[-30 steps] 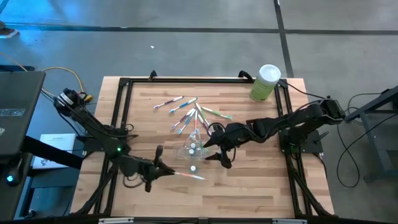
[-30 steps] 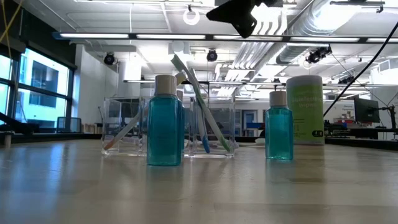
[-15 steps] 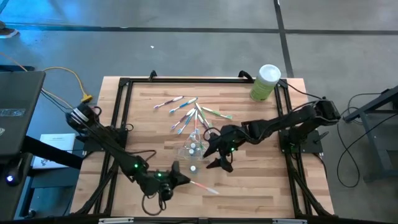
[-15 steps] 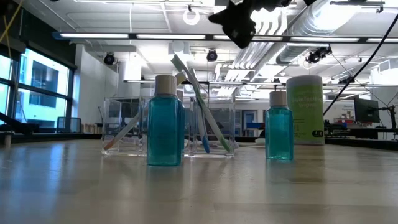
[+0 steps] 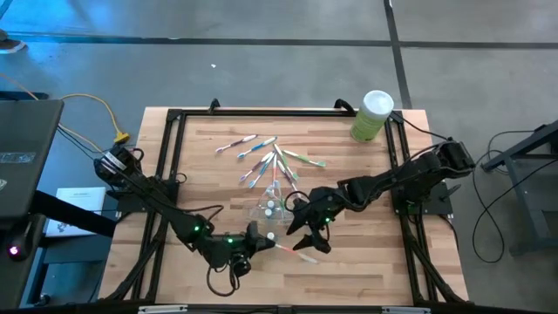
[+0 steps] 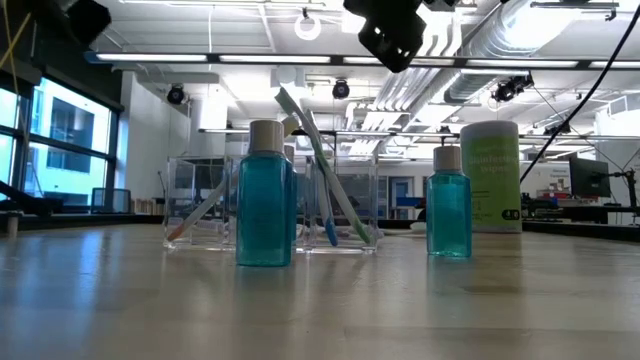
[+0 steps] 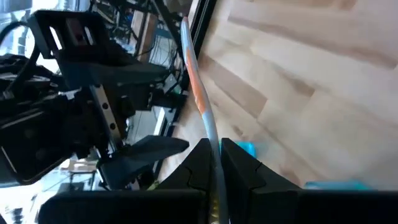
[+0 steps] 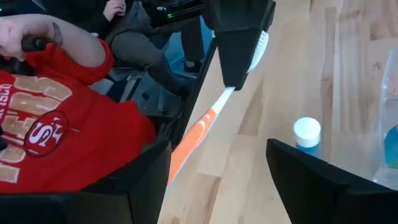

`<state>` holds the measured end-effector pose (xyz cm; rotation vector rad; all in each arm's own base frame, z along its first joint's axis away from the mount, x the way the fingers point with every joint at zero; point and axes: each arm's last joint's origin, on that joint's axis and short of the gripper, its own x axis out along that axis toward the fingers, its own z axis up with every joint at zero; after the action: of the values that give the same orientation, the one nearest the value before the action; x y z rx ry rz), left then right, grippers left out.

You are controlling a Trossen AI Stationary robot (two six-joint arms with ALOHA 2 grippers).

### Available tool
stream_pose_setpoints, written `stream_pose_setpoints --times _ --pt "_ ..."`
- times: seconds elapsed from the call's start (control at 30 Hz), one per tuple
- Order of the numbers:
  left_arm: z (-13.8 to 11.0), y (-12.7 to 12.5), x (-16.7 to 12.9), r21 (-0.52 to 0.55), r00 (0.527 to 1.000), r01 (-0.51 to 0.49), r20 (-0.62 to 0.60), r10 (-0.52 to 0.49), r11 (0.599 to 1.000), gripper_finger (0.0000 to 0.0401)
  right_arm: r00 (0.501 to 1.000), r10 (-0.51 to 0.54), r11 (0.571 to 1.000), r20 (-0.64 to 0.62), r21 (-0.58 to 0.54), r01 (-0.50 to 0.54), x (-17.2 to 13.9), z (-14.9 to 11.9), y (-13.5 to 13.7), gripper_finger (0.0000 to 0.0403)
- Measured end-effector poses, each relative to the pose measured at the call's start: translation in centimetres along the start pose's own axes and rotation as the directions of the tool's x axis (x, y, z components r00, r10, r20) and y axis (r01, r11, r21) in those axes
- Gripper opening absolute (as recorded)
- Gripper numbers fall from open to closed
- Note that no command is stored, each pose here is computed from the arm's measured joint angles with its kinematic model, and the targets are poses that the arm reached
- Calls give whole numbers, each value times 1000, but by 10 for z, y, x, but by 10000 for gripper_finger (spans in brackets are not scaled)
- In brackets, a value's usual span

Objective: Pick & Place toothbrushing station
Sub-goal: Put the orange toothbrush into the transparent organizer

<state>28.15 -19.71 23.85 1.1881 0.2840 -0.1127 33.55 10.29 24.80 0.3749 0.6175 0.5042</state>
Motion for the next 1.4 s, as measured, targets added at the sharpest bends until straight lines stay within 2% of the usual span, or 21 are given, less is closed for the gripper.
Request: stream_pose_setpoints --times 0.33,0.53,0.7,0.93,1.23,1.4 --pt "-6 5 5 11 997 -38 -59 38 999 14 999 -14 1000 -41 25 15 0 -4 0 256" --pt "-11 7 6 56 986 -80 -144 87 995 14 999 -12 1000 -43 -26 11 0 -5 0 256" --pt "-13 9 8 55 982 -88 -161 96 995 14 998 -23 997 -52 -72 19 0 -6 0 245" --pt "-15 9 9 35 981 -90 -169 95 995 14 996 -72 990 -44 -125 66 0 -6 -2 179" --pt "-14 9 8 31 984 -87 -156 90 996 14 983 -178 972 -36 -164 170 -1 -8 -7 36" --pt "-14 9 8 10 983 -89 -160 90 996 14 971 -237 955 -29 -191 227 -1 -9 -8 28"
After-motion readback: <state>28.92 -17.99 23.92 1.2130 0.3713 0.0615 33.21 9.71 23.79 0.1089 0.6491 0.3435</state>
